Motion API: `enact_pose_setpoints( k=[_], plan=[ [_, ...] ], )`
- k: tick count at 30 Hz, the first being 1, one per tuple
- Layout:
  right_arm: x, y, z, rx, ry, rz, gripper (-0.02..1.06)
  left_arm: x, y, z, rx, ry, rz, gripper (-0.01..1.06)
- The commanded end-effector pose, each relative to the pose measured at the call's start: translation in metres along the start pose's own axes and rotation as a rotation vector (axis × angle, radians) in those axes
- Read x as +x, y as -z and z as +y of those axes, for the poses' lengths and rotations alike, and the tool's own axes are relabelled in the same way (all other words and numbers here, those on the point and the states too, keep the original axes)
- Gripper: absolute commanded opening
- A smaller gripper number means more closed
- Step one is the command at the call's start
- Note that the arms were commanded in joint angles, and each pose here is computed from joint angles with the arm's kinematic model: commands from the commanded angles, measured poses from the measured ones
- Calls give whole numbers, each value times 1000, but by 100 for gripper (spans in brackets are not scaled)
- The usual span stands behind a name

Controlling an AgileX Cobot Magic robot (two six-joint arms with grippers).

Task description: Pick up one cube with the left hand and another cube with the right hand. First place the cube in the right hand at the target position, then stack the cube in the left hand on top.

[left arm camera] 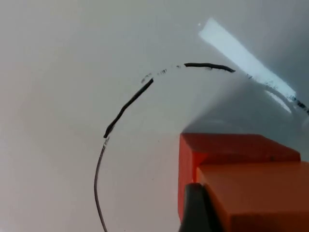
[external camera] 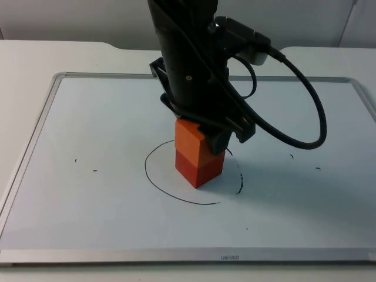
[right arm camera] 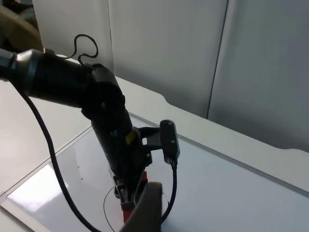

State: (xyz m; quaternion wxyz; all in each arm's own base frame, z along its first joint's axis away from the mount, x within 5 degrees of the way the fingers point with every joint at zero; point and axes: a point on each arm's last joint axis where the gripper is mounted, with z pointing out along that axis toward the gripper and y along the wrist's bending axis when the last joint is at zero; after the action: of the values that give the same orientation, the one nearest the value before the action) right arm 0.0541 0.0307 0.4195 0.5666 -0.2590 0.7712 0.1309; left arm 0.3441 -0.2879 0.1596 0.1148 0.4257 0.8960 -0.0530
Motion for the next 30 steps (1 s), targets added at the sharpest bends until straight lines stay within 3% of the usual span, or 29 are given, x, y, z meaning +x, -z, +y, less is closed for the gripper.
enact_pose_setpoints(
  k=[1, 7, 11, 12, 13, 15, 16, 18, 26, 30],
  plan=[
    [1, -1, 0, 3, 1, -1, 84, 0, -3, -1, 10, 1, 6, 0],
    [1, -1, 0, 3, 1, -1, 84, -1, -3, -1, 9, 1, 3, 7],
    [1, -1, 0, 3, 1, -1, 84, -1, -3, -1, 9, 1, 3, 39],
    [1, -1, 0, 3, 1, -1, 84, -1, -3, -1, 9, 1, 3, 39],
    [1, -1, 0, 3, 1, -1, 84, -1, -2, -1, 6, 0, -1, 55],
    [1, -1, 0, 7, 3, -1, 84, -2, 2, -1, 5, 2, -8, 72],
    [1, -1, 0, 7, 3, -1, 84, -2, 2, -1, 5, 2, -8, 72],
    [1, -1, -1, 10, 6, -1, 84, -3, 10, -2, 3, 1, -21, 82],
    [0, -1, -1, 11, 6, -3, 84, -7, 57, -3, -16, -4, -119, 83],
    [-2, -1, -1, 18, 23, -28, 84, -3, 105, -6, -28, -10, -189, 83]
  ],
)
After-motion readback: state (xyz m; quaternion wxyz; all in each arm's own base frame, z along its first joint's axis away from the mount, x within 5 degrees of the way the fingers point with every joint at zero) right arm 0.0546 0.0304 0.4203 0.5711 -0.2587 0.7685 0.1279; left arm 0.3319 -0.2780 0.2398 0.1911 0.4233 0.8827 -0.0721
